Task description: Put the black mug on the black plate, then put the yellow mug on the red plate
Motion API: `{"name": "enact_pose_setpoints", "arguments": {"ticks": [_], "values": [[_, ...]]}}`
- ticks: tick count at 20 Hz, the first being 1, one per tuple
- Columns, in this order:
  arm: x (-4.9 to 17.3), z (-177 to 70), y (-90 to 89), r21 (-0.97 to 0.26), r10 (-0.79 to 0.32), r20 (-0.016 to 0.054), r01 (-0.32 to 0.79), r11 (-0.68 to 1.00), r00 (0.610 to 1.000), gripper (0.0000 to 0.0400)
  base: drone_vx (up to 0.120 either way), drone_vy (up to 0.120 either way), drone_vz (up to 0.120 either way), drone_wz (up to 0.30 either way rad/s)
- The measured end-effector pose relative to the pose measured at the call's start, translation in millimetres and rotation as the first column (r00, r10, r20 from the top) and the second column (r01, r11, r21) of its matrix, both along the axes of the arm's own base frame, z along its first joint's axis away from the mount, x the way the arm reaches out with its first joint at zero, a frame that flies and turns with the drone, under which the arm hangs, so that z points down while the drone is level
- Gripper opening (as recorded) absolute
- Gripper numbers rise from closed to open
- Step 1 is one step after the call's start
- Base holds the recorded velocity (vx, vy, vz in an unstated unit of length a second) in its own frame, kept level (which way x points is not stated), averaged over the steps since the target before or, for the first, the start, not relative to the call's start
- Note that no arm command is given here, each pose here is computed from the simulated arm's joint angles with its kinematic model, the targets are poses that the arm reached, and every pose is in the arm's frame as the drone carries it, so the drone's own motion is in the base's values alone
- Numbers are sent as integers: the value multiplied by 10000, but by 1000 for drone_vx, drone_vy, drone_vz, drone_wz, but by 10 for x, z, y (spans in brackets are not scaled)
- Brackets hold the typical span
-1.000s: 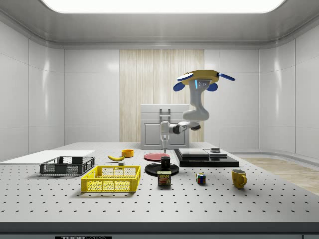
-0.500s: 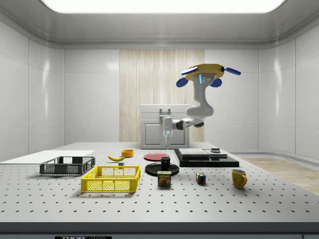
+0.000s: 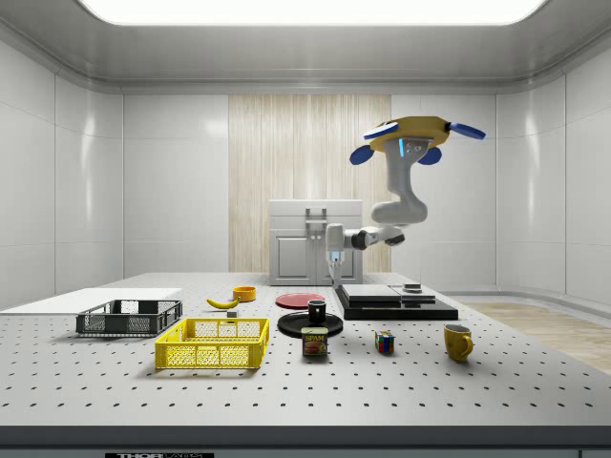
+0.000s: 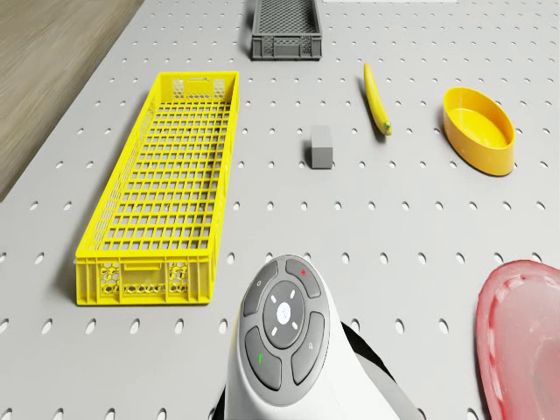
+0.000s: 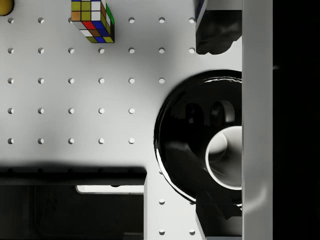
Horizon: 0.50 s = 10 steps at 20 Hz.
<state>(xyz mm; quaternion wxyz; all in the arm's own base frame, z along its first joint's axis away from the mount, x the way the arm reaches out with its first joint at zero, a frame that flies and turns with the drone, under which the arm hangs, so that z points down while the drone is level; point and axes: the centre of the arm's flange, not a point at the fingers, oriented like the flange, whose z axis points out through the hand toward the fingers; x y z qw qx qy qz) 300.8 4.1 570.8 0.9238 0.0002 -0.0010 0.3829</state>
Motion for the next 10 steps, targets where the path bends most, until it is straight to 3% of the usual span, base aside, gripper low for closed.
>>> {"name": "enact_pose_setpoints", "arguments": {"ticks": [10], "values": [[0,0,0,0,0,0,0,10000,10000,400,-120,120,0,0]]}}
